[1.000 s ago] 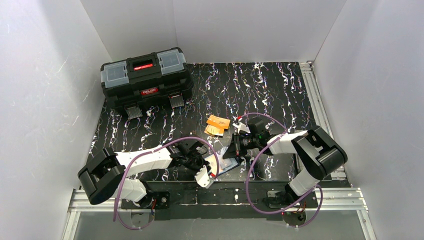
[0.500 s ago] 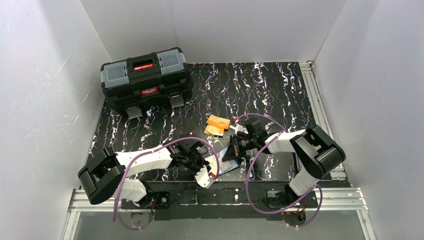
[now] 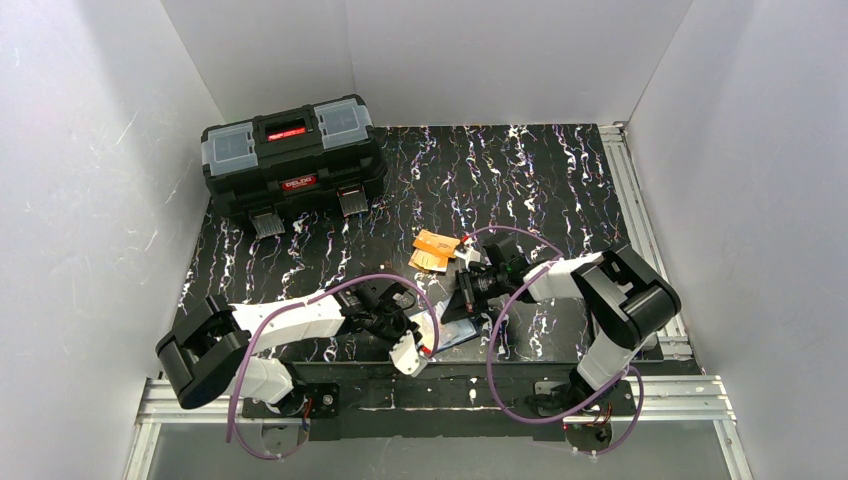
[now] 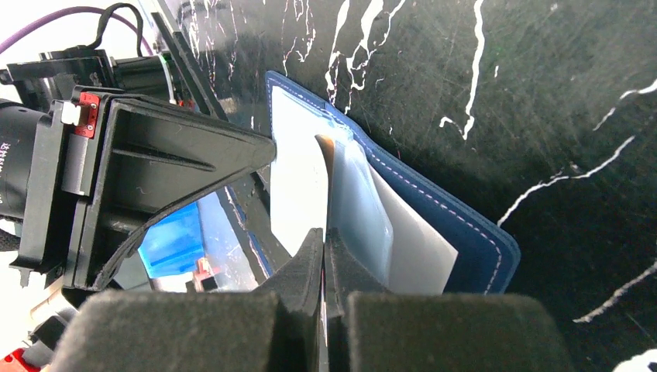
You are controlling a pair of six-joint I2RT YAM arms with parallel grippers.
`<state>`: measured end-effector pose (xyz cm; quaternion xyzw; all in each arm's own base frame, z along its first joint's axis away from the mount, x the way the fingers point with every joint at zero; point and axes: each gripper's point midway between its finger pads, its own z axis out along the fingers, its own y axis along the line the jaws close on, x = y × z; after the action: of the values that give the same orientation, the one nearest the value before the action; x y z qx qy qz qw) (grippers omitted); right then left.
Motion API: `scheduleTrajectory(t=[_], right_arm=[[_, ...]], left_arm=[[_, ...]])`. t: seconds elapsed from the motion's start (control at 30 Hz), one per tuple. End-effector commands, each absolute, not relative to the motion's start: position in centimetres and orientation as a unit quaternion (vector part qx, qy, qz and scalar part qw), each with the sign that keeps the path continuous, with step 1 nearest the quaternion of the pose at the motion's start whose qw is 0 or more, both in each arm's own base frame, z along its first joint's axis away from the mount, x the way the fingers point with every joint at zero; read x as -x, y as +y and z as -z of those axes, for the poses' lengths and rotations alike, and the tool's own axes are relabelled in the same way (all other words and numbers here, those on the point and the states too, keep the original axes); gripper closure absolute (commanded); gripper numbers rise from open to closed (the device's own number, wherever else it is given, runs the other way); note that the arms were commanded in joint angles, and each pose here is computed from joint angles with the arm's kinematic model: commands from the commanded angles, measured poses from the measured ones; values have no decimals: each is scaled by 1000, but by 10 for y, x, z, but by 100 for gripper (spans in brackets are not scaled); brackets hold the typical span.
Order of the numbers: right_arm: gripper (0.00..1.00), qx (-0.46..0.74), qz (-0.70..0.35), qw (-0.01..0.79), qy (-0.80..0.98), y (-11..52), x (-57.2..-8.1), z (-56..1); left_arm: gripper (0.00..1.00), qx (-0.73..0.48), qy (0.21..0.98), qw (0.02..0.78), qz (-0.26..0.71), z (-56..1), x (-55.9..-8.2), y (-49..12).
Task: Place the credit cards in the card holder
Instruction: Insert the credit card into the card holder.
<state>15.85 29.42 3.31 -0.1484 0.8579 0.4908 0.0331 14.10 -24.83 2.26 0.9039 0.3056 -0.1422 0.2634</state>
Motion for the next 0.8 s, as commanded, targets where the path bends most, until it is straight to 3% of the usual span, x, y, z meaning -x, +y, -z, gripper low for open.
scheduleTrajectory(t=[0.0,0.53,0.63,0.77], right_arm=[[99,154,-470,47,868,297,-166,-26],[98,136,-416,108,892,294,-178,-23],[77,146,-392,113,901,293,-173,-23],[61,162,-347,114,917,287,-167,-22]], left_arm=[[87,-913,324,193,157,-1,-122,-221],[88,-914,320,192,158,-1,-120,-220],[88,-914,321,192,157,-2,-120,-221],[88,-912,328,192,156,-3,-121,-221]])
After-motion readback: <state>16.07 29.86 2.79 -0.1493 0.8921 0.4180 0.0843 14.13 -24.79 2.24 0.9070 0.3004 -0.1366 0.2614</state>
